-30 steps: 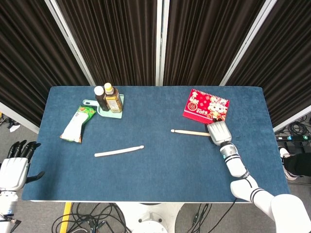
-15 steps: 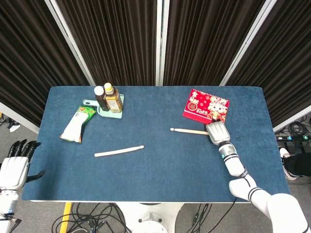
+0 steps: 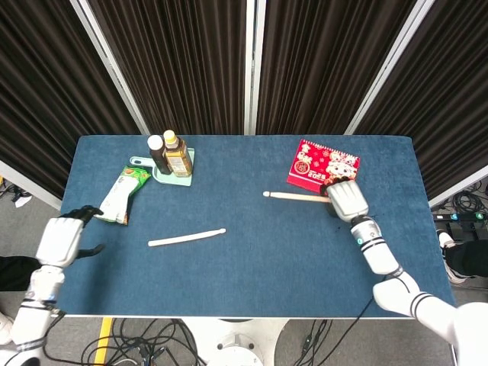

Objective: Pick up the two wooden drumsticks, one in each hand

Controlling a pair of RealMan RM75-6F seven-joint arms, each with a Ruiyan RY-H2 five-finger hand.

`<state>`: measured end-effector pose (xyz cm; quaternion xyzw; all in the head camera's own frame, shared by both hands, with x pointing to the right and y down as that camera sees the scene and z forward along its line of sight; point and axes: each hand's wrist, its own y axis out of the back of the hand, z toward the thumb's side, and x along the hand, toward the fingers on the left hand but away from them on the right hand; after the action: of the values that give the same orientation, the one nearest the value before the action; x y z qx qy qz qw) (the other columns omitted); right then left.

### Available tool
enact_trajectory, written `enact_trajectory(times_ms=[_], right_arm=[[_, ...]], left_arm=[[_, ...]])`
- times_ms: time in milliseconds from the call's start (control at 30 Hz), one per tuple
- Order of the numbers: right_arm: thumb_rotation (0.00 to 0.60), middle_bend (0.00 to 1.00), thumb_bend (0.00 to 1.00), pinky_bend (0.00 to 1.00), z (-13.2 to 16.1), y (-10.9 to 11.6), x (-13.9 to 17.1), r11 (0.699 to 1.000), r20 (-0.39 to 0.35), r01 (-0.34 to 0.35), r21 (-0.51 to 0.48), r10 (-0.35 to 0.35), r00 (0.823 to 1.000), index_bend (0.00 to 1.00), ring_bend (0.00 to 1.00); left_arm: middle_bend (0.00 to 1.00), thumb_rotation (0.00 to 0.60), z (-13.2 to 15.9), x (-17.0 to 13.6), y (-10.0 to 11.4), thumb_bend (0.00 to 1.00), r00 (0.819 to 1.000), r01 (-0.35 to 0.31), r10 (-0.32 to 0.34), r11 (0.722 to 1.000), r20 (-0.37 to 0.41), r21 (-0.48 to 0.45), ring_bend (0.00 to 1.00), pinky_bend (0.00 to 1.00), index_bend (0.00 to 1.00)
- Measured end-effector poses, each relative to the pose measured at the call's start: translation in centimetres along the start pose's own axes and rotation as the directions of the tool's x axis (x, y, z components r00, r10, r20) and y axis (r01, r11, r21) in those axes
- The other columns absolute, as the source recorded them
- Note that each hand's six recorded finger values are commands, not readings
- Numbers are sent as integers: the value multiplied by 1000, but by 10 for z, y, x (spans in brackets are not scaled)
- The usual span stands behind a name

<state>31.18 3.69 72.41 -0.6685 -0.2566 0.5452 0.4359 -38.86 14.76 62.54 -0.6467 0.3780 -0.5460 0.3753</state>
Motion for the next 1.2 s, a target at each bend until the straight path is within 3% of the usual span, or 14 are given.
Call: enact_trajectory(times_ms=[167, 300, 400, 533, 733, 933, 1200], right_arm=[[600, 556, 629, 317, -24, 50, 6, 998, 32, 66, -5, -66, 997, 605, 326], [600, 556, 629, 318, -36, 67, 11, 997, 66, 82, -3, -82, 994, 606, 326], [600, 556, 629, 318, -42, 68, 16, 997, 81, 79, -4, -78, 994, 607, 326], [600, 557, 629, 318, -46, 63, 20, 998, 93, 65, -8, -64, 994, 609, 326], [600, 556, 630, 318, -48, 55, 22, 999, 99, 44, -7, -43, 994, 612, 326], [600, 556, 630, 316, -49, 50, 22, 1000, 104, 30, -10, -29, 994, 614, 326], [600, 557, 629, 310, -48, 43, 22, 1000, 102, 11, -12, -10, 995, 615, 327]], left_arm=[[425, 600, 30, 19, -24, 142, 997, 72, -72, 997, -10, 6, 631, 804, 433], [432, 600, 65, 31, -51, 146, 991, 131, -131, 991, 2, 19, 657, 823, 440], [434, 600, 91, 40, -72, 160, 985, 172, -173, 985, 22, 34, 666, 833, 440], [448, 600, 103, 54, -90, 223, 978, 203, -206, 976, 21, 83, 703, 866, 440], [467, 600, 105, 62, -109, 246, 969, 245, -247, 956, -14, 160, 715, 876, 448], [472, 600, 106, 54, -124, 247, 955, 295, -294, 938, -35, 183, 716, 878, 456], [485, 600, 106, 53, -132, 258, 953, 303, -299, 935, -50, 185, 730, 878, 464]])
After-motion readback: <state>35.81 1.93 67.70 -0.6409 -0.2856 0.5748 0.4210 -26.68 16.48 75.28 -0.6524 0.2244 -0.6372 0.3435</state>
